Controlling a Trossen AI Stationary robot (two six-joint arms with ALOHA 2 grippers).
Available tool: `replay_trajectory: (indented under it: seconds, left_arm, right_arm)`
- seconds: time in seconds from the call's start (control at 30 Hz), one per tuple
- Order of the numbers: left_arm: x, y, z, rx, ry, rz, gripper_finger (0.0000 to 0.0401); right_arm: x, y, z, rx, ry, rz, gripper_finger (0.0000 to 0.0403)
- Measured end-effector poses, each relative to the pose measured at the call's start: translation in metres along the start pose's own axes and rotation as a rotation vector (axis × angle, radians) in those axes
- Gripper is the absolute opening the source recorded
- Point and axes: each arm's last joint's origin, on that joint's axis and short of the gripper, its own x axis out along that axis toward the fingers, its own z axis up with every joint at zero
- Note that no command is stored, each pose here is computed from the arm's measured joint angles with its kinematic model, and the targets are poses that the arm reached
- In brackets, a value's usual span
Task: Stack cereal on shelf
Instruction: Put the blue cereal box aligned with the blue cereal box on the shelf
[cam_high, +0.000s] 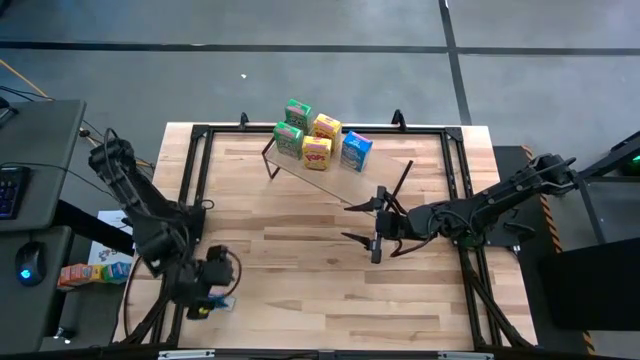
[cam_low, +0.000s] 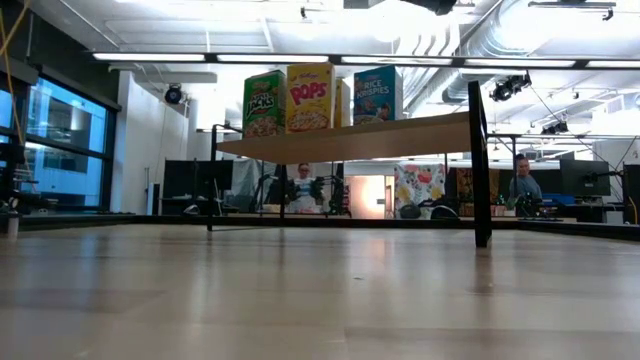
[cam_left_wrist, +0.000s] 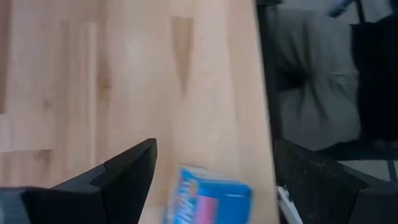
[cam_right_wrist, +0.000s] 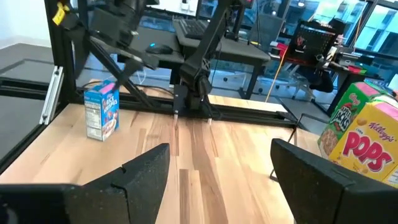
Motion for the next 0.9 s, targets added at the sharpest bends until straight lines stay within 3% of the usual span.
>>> replay_trajectory:
  seconds: [0.2, 0.37, 0.63, 0.9]
  left_arm:
    - [-0.005, -0.023, -0.004, 0.015, -0.019, 0.002, 0.0315]
    - [0.008, -0.035, -0.023, 0.054, 0.125, 0.007, 0.0315]
    - [0.020, -0.031, -0.034, 0.118, 0.196, 0.150, 0.0315]
    - [0.022, -0.032, -0.035, 0.096, 0.219, 0.139, 0.0315]
  right_arm:
    - [0.000, 0.000, 0.000, 0.033, 0.001, 0.001, 0.0273]
    - [0.000, 0.000, 0.000, 0.051, 0.003, 0.002, 0.0273]
    - [0.000, 0.000, 0.000, 0.103, 0.004, 0.002, 0.0273]
    - [0.000, 0.001, -0.001, 0.127, 0.007, 0.030, 0.0273]
